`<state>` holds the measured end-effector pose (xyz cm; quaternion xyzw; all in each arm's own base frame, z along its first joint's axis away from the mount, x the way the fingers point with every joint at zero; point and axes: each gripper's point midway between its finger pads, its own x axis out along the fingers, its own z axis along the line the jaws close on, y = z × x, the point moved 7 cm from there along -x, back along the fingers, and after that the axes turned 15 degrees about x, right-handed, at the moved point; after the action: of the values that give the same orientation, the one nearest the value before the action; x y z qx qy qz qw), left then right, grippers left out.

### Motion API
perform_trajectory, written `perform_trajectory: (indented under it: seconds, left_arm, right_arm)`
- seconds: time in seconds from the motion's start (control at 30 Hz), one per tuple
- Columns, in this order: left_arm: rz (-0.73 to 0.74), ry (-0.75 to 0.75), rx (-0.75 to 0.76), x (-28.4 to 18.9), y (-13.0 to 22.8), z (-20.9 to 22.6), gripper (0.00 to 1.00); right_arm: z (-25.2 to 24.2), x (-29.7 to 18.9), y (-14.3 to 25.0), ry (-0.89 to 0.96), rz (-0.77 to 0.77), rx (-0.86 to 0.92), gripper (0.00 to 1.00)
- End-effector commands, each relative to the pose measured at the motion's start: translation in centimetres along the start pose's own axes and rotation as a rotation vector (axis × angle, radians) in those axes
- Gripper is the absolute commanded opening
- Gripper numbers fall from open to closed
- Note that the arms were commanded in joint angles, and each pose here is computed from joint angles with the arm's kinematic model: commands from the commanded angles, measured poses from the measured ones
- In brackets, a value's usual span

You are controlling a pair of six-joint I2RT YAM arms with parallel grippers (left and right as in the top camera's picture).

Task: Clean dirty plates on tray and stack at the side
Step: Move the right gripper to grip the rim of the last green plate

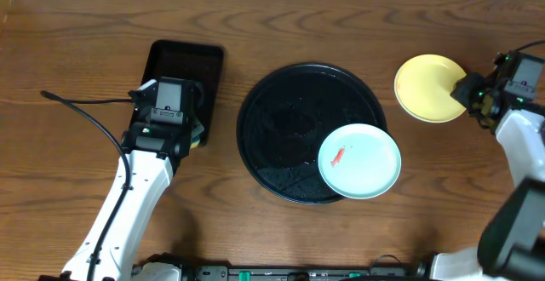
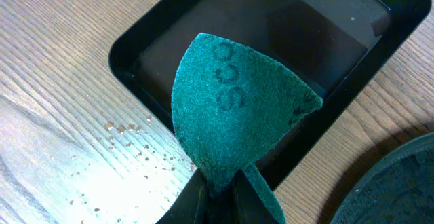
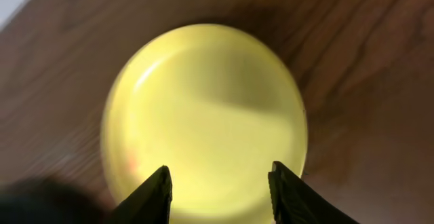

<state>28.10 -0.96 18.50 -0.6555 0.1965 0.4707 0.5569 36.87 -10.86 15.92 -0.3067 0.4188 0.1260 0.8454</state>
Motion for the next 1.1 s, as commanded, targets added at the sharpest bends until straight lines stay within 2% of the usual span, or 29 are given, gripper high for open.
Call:
perform_trajectory:
  seconds: [0.0,0.23,0.33,0.43,0.57,0.6,0.63,0.67,0.7,0.8,0.87,0.97,1.07]
  left_arm:
    - [0.004,-0.012,-0.02,0.2,0.1,0.3,0.08]
    - [-0.005,-0.007,-0.024,0.2,-0.1,0.2,0.08]
    - [-0.009,-0.005,-0.025,0.2,-0.1,0.1,0.08]
    - [-0.012,-0.004,-0.026,0.2,-0.2,0.1,0.08]
    - [-0.012,-0.004,-0.026,0.2,-0.2,0.1,0.08]
    - [-0.012,-0.004,-0.026,0.2,-0.2,0.1,0.08]
    - [-0.012,-0.004,-0.026,0.2,-0.2,0.1,0.08]
    - [-0.011,-0.004,-0.026,0.2,-0.2,0.1,0.08]
    - [-0.011,-0.004,-0.026,0.2,-0.1,0.1,0.08]
    - [-0.012,-0.004,-0.026,0.2,-0.2,0.1,0.08]
    - [-0.011,-0.004,-0.027,0.2,-0.2,0.1,0.08]
    - [-0.011,-0.004,-0.026,0.2,-0.2,0.1,0.08]
    - [-0.011,-0.004,-0.027,0.2,-0.2,0.1,0.08]
  right_arm:
    - [3.0,-5.2,0.8,-0.092,-0.018,-0.061,0.44]
    - [2.8,-10.0,5.2,-0.031,0.119,0.006,0.45]
    - [1.9,-10.3,7.5,0.051,0.226,0.053,0.42]
    - [0.3,-10.6,11.2,0.184,0.374,0.114,0.33]
    - [-0.5,-10.0,13.8,0.26,0.426,0.155,0.36]
    - [-0.7,-9.8,14.2,0.281,0.423,0.153,0.43]
    - [-1.0,-9.5,14.6,0.299,0.419,0.141,0.59]
    - [-1.3,-9.3,15.1,0.316,0.417,0.123,0.92]
    - [-1.5,-9.2,15.5,0.331,0.419,0.108,0.99]
    - [-2.3,-8.7,17.0,0.38,0.416,0.077,0.98]
    - [-2.5,-8.4,17.6,0.397,0.41,0.07,0.91]
    - [-2.8,-8.2,18.7,0.412,0.422,0.063,0.75]
    - [-3.2,-7.8,19.8,0.414,0.434,0.042,0.72]
